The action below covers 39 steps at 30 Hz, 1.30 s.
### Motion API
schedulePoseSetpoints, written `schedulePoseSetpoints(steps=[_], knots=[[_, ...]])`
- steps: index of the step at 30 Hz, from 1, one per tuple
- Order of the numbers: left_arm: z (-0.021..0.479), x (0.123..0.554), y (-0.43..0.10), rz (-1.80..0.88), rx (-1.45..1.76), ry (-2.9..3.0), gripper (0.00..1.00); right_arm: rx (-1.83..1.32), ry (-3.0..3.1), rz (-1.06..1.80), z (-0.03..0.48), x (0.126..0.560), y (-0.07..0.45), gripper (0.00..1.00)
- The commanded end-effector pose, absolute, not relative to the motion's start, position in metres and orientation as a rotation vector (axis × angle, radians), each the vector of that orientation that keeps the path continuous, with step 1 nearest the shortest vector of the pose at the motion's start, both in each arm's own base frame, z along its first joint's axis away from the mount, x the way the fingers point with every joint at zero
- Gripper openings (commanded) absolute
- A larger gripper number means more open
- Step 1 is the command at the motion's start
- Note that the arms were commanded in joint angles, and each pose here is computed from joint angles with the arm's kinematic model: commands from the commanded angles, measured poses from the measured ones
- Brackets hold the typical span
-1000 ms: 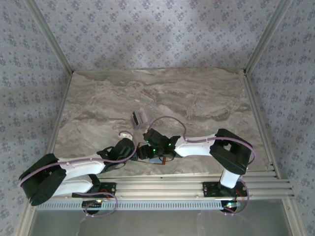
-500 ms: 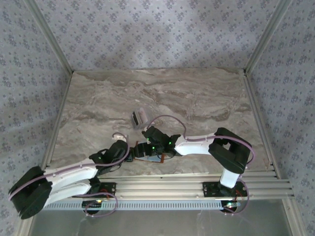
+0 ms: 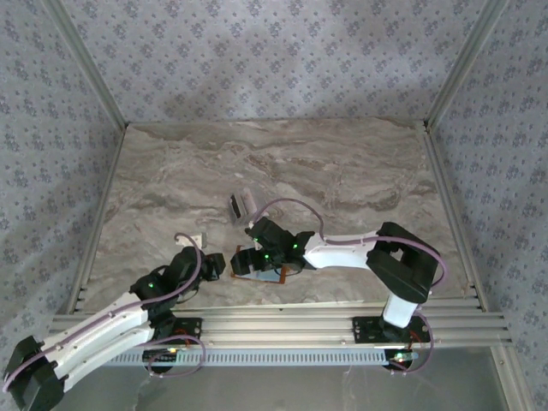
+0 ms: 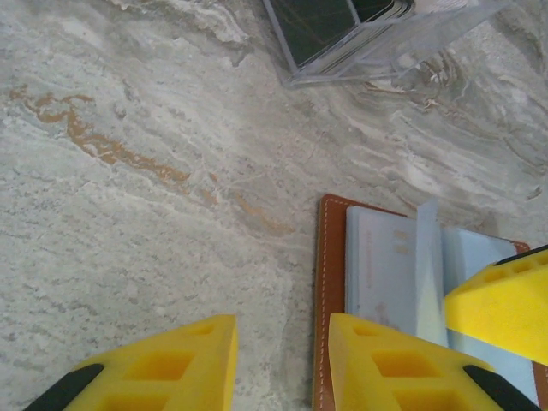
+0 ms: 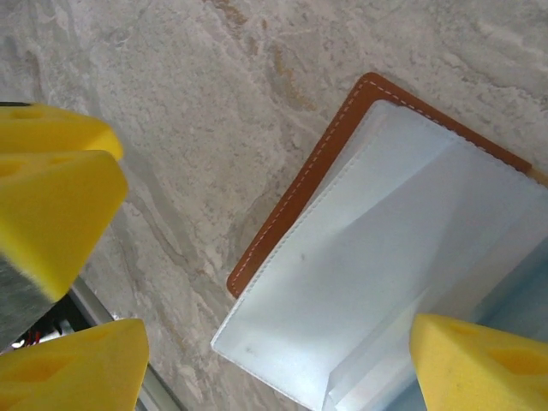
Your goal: Put the credit cards into the card holder
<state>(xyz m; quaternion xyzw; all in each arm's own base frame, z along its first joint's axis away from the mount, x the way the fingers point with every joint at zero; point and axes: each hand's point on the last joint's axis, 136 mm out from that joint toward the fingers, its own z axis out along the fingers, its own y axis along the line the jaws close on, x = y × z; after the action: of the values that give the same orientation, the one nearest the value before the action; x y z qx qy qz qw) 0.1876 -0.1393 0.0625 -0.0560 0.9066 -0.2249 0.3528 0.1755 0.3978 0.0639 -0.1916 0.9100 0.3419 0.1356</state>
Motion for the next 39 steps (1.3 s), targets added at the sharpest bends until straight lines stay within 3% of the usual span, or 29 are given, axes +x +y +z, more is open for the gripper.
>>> schedulePoseSetpoints(steps=[1, 12, 21, 29, 39], knots=[[0.062, 0.190, -0.133, -0.553, -0.182, 2.354, 0.34, -0.625, 2.583, 1.051, 0.089, 0.173, 0.406, 0.80], [0.069, 0.202, -0.125, -0.541, -0.256, 2.334, 0.34, -0.658, 2.626, 1.044, 0.066, 0.183, 0.419, 0.55], [0.077, 0.212, -0.129, -0.566, -0.272, 2.323, 0.36, -0.665, 2.687, 0.981, 0.043, 0.186, 0.415, 0.58], [0.093, 0.252, -0.138, -0.646, -0.351, 2.315, 0.38, -0.652, 2.527, 0.892, 0.105, 0.206, 0.392, 0.73], [0.110, 0.330, -0.133, -0.752, -0.478, 2.292, 0.37, -0.480, 2.464, 0.769, 0.134, 0.258, 0.344, 0.75]])
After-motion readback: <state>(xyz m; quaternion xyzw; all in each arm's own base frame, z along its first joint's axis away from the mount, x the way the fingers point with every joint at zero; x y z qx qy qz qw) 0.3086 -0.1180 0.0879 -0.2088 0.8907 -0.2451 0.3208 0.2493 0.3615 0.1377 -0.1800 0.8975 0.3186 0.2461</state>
